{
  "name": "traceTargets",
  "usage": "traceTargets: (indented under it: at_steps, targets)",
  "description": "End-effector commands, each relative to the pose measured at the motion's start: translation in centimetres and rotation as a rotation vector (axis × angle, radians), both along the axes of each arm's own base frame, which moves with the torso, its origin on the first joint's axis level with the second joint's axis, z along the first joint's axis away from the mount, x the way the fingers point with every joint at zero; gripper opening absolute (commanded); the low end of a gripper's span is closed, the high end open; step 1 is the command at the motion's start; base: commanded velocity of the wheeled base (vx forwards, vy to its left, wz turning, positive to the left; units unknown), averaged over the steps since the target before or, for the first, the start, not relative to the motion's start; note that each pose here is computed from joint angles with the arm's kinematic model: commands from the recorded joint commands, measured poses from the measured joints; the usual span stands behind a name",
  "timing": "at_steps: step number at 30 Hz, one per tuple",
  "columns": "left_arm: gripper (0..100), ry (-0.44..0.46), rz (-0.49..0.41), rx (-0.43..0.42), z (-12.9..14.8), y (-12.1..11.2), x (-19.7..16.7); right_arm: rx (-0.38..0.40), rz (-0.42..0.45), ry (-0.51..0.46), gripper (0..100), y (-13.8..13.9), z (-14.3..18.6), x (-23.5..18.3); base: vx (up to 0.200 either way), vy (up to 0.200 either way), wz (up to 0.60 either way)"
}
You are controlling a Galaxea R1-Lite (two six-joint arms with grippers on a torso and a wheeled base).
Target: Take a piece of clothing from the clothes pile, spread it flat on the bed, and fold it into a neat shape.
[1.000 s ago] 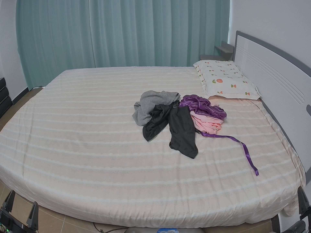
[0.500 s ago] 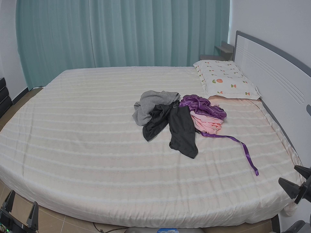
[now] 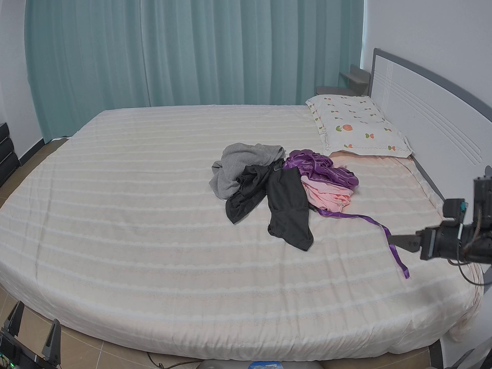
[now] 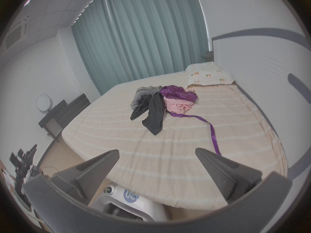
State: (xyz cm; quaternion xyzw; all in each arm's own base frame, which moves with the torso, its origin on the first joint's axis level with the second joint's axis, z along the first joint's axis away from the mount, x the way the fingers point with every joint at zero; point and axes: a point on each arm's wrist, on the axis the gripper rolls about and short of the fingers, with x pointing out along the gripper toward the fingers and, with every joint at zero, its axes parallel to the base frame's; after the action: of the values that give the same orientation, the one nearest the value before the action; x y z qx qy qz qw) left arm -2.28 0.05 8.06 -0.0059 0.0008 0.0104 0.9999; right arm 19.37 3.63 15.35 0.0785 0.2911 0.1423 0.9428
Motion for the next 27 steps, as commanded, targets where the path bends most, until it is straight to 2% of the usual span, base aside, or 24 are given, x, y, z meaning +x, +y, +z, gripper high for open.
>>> traceTargets:
  at_steps: [1, 3, 4, 11, 16, 21, 27]
  targets:
    - [100, 0.001, 0.001, 0.000, -0.5, 0.0, 0.0, 0.077, -0.016, 0.131, 100, 3.5, -3.9, 11.1, 0.000, 0.000, 0.00]
    - [100, 0.001, 0.001, 0.000, -0.5, 0.0, 0.0, 0.077, -0.016, 0.131, 100, 3.5, -3.9, 11.1, 0.000, 0.000, 0.00]
    - [100, 0.001, 0.002, 0.000, -0.5, 0.0, 0.0, 0.101, -0.034, 0.158, 100, 4.3, -5.1, 13.5, 0.000, 0.000, 0.00]
    - [100, 0.001, 0.001, 0.000, -0.5, 0.0, 0.0, 0.120, -0.061, 0.223, 100, 5.3, -8.9, 17.5, 0.000, 0.000, 0.00]
    - [100, 0.001, 0.001, 0.000, -0.5, 0.0, 0.0, 0.130, -0.076, 0.279, 100, 6.7, -12.7, 20.2, 0.000, 0.000, 0.00]
    - [100, 0.001, 0.002, 0.000, -0.5, 0.0, 0.0, 0.144, -0.097, 0.292, 100, 7.2, -14.8, 22.2, 0.000, 0.000, 0.00]
    - [100, 0.001, 0.001, 0.000, -0.5, 0.0, 0.0, 0.175, -0.077, 0.311, 100, 10.2, -17.4, 23.8, 0.000, 0.000, 0.00]
